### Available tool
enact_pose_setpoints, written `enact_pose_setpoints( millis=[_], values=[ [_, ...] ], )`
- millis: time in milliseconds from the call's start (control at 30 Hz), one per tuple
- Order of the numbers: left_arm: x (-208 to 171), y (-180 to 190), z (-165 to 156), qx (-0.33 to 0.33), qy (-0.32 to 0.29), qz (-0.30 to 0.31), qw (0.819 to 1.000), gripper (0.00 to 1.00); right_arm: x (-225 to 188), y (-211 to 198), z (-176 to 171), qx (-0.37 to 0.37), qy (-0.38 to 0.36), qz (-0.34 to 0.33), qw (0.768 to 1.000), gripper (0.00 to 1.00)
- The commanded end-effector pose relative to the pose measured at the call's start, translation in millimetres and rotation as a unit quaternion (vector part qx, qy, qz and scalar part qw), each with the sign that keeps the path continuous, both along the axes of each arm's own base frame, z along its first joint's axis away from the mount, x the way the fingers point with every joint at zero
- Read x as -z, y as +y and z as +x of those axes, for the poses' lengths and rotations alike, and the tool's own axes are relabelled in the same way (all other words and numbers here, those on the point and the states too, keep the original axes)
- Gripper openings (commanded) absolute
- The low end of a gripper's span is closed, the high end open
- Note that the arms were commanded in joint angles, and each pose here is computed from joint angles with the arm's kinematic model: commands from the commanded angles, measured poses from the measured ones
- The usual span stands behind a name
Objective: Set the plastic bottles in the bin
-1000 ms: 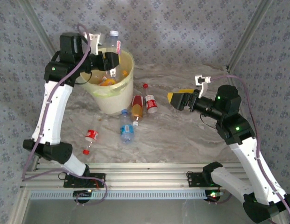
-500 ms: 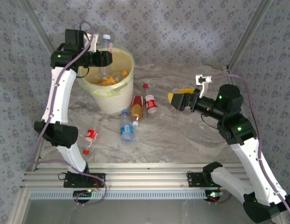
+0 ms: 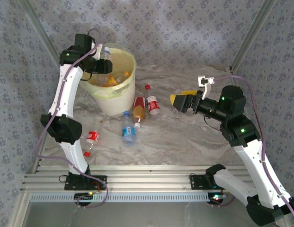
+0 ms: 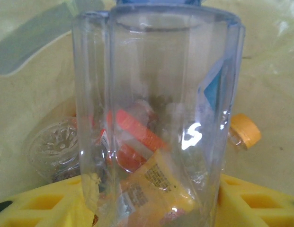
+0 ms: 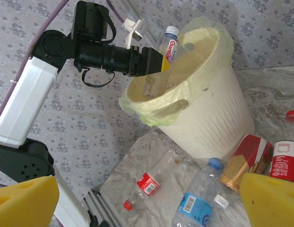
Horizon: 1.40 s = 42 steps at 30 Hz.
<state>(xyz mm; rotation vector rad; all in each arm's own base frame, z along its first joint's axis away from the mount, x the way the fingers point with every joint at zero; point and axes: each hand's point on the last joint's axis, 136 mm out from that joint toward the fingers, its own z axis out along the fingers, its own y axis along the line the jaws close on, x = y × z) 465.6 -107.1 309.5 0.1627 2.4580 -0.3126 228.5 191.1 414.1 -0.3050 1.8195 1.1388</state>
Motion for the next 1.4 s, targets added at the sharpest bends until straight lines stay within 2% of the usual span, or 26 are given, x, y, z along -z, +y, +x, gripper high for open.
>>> enact_pose_setpoints(
  millis=[0,267,300,567,733,900,1000,1367],
  values=[
    [7.5,4.7,-2.9,-0.007,0.017,0.013,1.0,0.62,-5.2,-4.7,-2.8,0.009,-0.006,-0.002,1.0,1.0],
    [3.4,8.4,-5.6,-0.018,0.014,0.015,1.0,0.7,-4.0,-3.7,0.6,0.011,0.001,0.002,1.0,1.0],
    [0.4,7.9,-6.0,-0.019,0.011,0.011,1.0,0.72,10.0,-2.9,3.6,0.012,0.016,-0.004,1.0,1.0],
    [-48.3,0.3,-18.0,-0.013,-0.048,-0.031,0.998,0.75,15.4,-0.9,3.3,0.007,0.02,-0.009,1.0,1.0],
    [-81.3,-6.9,-36.1,-0.002,-0.088,-0.062,0.994,0.75,16.3,0.9,1.0,0.0,0.021,-0.008,1.0,1.0],
    [-95.7,-16.1,-63.7,0.01,-0.106,-0.089,0.99,0.76,15.7,2.3,-2.3,-0.006,0.02,-0.009,1.0,1.0],
    [-90.5,-24.4,-86.6,0.017,-0.106,-0.099,0.989,0.76,17.1,3.5,-3.8,-0.009,0.021,-0.011,1.0,1.0],
    [-7.4,-43.8,-179.5,0.002,-0.036,-0.128,0.991,0.77,31.7,11.3,-5.1,-0.024,0.036,-0.014,0.999,1.0]
  ],
)
